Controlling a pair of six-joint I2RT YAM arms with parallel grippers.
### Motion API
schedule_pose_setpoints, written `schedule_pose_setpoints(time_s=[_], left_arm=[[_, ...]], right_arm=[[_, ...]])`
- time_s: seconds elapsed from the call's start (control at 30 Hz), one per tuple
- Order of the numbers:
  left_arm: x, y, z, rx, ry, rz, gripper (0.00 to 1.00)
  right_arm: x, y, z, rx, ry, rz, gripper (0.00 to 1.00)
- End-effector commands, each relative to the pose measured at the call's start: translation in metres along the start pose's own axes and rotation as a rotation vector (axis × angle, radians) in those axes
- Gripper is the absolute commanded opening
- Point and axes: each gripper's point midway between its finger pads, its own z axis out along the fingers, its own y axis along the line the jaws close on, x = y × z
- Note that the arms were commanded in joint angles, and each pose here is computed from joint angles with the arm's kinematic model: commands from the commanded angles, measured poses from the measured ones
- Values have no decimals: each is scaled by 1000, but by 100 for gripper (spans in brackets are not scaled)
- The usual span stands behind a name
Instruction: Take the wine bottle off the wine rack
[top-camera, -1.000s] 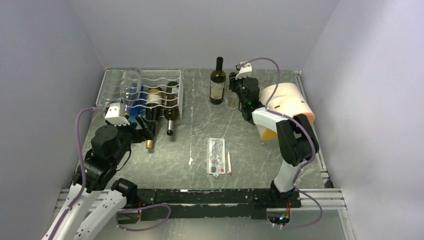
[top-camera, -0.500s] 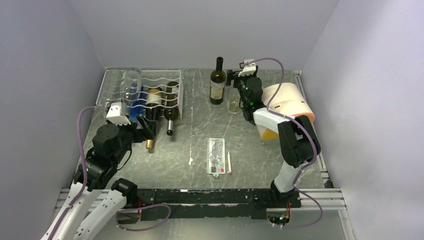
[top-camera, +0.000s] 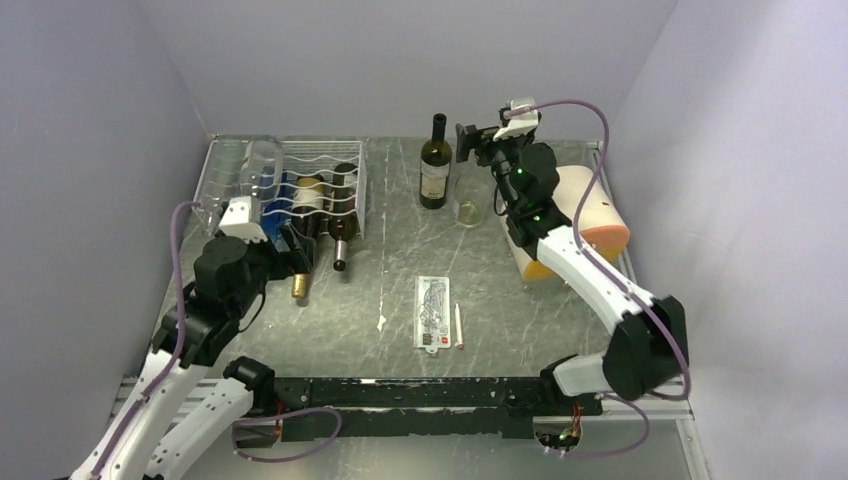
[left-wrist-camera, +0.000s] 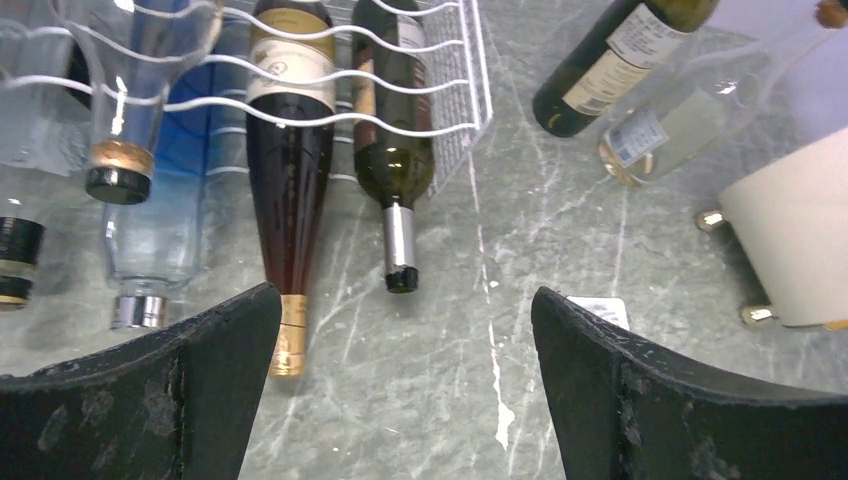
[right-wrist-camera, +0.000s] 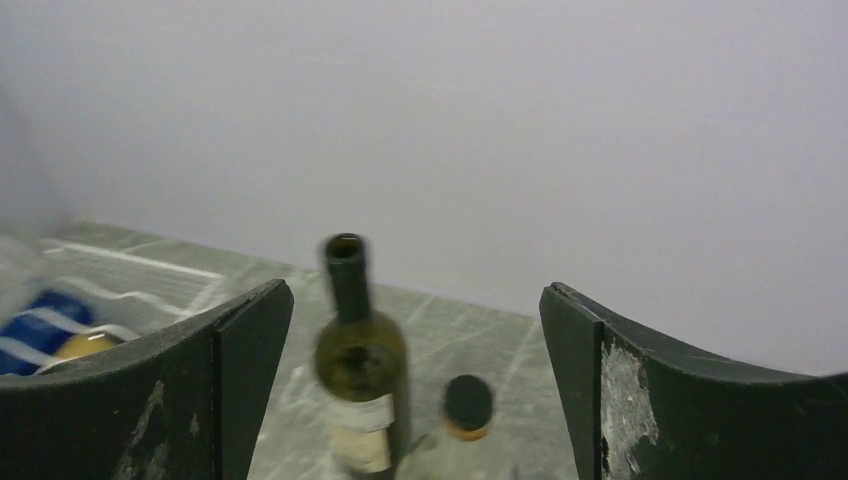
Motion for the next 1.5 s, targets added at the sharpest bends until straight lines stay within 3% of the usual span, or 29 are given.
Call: schedule_pose_setpoints(time_s=[0.0,0.13,0.27,0.4,0.57,0.77,0.97,1.13,1.47], left_arm=[[-43,6,3,-114,-38,96,98],[-60,14,22,-224,12,207,97],[-59,30,47,-337,90,319,95],[-58,75,69,-502,170,397,95],[-49,132,99,-585,251,361,95],[-23,143,133,-512,332,387,99],[-3,162,140,-541,377,382,88],[21,172,138,-534,419,392,86],[11,175,147,-451,410,346,70]], right_arm=[[-15,54,-43,-194,89,19,100],[-9,103,-90,-377,143,32,100],[6,129,-132,-519,225,147,100],[17,139,-159,-605,303,203,100],[32,135,-179,-643,395,141,100],[30,137,-202,-710,372,143,100],[33,134,-208,-705,380,146,100],[37,137,-209,-718,398,160,100],[47,151,-212,-781,438,201,100]])
